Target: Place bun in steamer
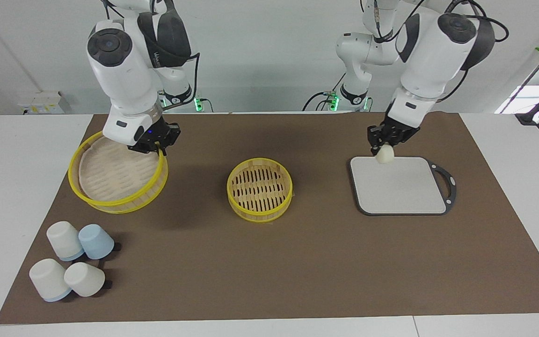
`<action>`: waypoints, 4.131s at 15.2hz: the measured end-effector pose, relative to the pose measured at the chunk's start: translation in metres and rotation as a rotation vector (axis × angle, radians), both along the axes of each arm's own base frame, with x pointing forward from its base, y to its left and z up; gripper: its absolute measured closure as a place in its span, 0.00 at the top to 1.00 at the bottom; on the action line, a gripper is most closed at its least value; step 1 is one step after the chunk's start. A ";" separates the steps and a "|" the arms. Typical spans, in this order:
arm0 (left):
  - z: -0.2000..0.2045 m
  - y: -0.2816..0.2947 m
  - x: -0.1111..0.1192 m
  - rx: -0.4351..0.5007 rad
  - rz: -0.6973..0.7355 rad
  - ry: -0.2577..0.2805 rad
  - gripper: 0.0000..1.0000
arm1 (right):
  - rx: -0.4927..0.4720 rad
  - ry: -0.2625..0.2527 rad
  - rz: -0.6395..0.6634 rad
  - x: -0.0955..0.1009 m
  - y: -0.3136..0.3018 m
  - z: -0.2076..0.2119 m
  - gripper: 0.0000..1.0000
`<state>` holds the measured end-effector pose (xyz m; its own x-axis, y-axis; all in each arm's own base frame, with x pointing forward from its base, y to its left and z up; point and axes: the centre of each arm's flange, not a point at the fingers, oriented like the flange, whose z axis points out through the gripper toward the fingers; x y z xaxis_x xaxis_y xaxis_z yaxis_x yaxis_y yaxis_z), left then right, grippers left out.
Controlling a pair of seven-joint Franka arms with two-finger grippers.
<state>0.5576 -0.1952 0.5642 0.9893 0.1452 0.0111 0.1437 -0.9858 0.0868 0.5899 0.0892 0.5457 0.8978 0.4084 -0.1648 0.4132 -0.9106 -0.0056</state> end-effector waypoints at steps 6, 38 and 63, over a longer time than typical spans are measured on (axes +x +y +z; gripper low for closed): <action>-0.078 -0.153 -0.014 -0.031 0.003 -0.041 0.38 | 0.001 0.022 0.013 -0.002 -0.004 -0.010 0.09; -0.011 0.023 0.005 0.026 0.043 -0.053 1.00 | 0.040 -0.110 -0.074 -0.031 0.145 -0.014 0.09; 0.009 0.202 0.002 0.049 -0.119 -0.007 1.00 | 0.070 -0.175 -0.184 -0.069 0.366 -0.159 0.09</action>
<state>0.5601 0.0069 0.5735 0.9994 0.0262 0.0220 0.0253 -0.9989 0.0391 0.5212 0.4556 0.3872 0.9705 0.2402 0.0221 0.2406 -0.9705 -0.0145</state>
